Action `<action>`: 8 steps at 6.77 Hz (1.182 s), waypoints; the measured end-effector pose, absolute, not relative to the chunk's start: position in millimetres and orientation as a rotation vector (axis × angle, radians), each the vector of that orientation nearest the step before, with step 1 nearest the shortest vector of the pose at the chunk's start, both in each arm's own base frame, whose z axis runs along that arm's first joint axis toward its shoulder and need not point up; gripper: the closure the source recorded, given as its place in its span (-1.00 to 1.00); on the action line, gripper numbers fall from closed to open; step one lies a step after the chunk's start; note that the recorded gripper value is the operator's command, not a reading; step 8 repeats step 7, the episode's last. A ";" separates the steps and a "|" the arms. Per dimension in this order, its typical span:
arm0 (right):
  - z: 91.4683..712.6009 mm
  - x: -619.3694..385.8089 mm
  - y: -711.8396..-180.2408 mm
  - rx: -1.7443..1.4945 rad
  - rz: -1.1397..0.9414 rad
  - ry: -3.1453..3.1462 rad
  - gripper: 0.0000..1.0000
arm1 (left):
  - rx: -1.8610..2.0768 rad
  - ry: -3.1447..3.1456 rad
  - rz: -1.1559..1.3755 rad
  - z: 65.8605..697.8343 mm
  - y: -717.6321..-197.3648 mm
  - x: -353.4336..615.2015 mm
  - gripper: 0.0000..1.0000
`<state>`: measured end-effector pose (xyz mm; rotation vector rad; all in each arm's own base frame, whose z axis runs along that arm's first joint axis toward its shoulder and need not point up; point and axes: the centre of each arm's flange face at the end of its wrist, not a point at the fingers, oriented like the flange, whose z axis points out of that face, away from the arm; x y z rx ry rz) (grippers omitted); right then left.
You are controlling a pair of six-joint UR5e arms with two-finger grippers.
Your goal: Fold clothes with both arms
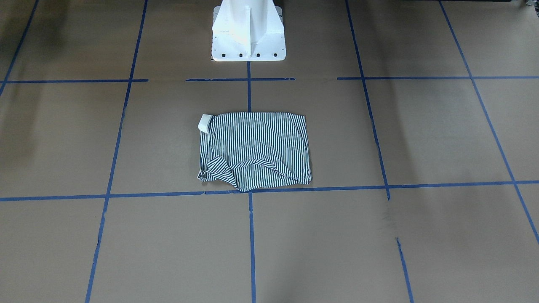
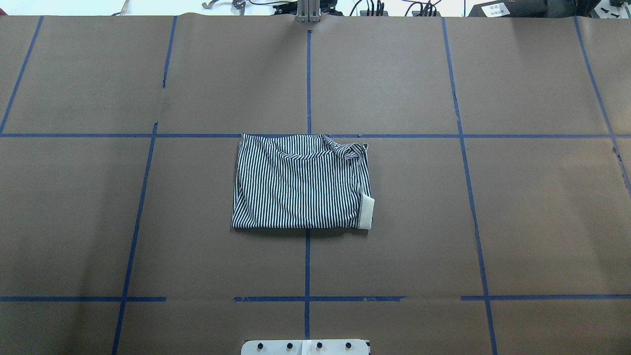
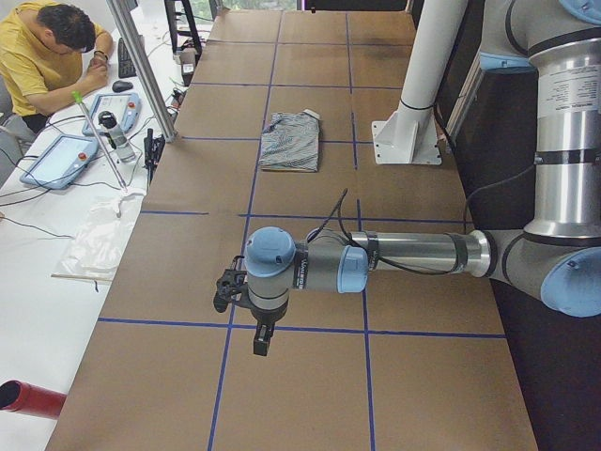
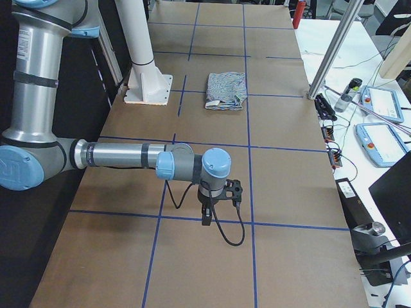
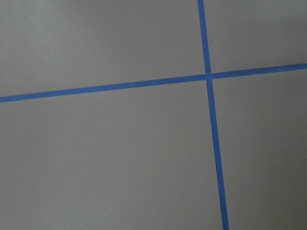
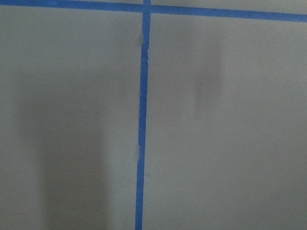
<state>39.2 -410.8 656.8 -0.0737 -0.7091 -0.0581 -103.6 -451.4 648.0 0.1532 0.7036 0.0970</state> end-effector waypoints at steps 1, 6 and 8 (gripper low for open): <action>657.0 39.2 -410.2 -0.075 -0.058 -0.709 -1.00 | 0.158 0.701 0.100 646.6 -452.5 -103.5 -1.00; 659.2 38.3 -407.5 -0.083 -0.055 -0.724 -1.00 | 0.145 0.701 0.097 652.5 -447.1 -102.3 -1.00; 659.8 38.3 -406.8 -0.084 -0.055 -0.725 -1.00 | 0.145 0.701 0.098 652.6 -447.1 -102.3 -1.00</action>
